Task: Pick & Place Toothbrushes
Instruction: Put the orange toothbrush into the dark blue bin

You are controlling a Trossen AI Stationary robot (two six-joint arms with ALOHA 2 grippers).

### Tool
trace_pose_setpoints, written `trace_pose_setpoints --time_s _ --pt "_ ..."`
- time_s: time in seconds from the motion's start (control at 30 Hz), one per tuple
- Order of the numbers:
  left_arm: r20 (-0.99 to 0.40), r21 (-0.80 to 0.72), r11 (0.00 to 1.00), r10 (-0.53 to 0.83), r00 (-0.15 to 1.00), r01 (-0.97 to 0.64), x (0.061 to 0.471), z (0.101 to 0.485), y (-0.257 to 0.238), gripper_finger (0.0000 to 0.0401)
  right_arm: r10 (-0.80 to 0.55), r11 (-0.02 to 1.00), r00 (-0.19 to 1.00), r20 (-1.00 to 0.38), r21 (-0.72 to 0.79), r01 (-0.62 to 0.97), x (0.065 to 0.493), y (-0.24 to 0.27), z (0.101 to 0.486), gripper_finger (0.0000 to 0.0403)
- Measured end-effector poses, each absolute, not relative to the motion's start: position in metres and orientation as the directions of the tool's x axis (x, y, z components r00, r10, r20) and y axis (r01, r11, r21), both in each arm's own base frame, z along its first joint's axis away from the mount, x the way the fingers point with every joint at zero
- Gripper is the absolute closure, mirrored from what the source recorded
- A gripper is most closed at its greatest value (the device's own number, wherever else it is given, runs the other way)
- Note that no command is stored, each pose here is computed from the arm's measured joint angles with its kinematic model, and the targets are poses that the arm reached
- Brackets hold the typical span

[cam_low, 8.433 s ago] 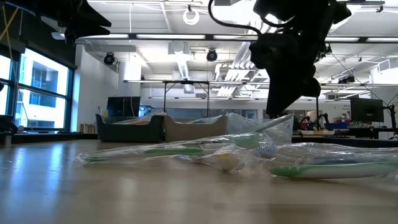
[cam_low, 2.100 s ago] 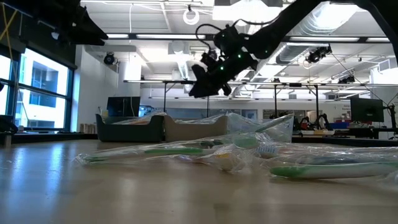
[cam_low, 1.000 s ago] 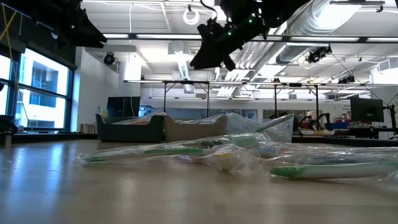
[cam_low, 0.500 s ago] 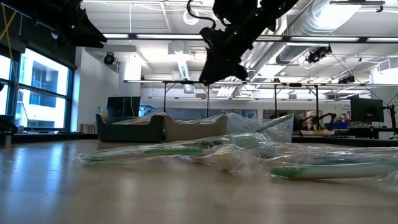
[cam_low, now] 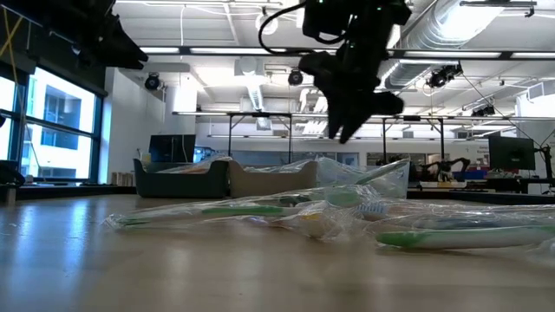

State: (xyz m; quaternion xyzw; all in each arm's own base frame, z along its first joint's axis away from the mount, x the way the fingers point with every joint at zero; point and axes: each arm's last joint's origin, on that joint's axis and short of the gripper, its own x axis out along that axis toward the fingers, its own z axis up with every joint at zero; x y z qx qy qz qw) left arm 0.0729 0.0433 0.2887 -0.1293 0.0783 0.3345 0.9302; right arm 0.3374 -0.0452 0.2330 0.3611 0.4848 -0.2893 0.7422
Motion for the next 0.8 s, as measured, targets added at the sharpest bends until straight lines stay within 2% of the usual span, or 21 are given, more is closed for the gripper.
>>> trace_pose_setpoints --time_s 0.27,0.5,0.63,0.8 --pt "-0.287 -0.174 0.738 0.596 0.75 -0.652 0.072 0.283 0.043 0.0258 -0.083 0.484 0.181 -0.98 0.12 0.867 0.322 -0.008 0.228 0.0302" --pt "-0.304 -0.17 0.736 0.593 0.746 -0.655 0.071 0.282 0.042 0.0258 -0.076 0.452 -0.004 -0.997 -0.038 0.891 0.304 0.016 0.226 0.0302" --pt "-0.304 -0.17 0.736 0.593 0.746 -0.655 0.071 0.282 0.042 0.0258 -0.087 0.459 -0.11 -0.99 -0.137 0.878 0.292 0.024 0.227 0.0308" --pt "-0.304 -0.17 0.736 0.593 0.746 -0.655 0.071 0.282 0.042 0.0258 -0.115 0.487 -0.209 -0.971 -0.239 0.84 0.28 0.034 0.225 0.0334"
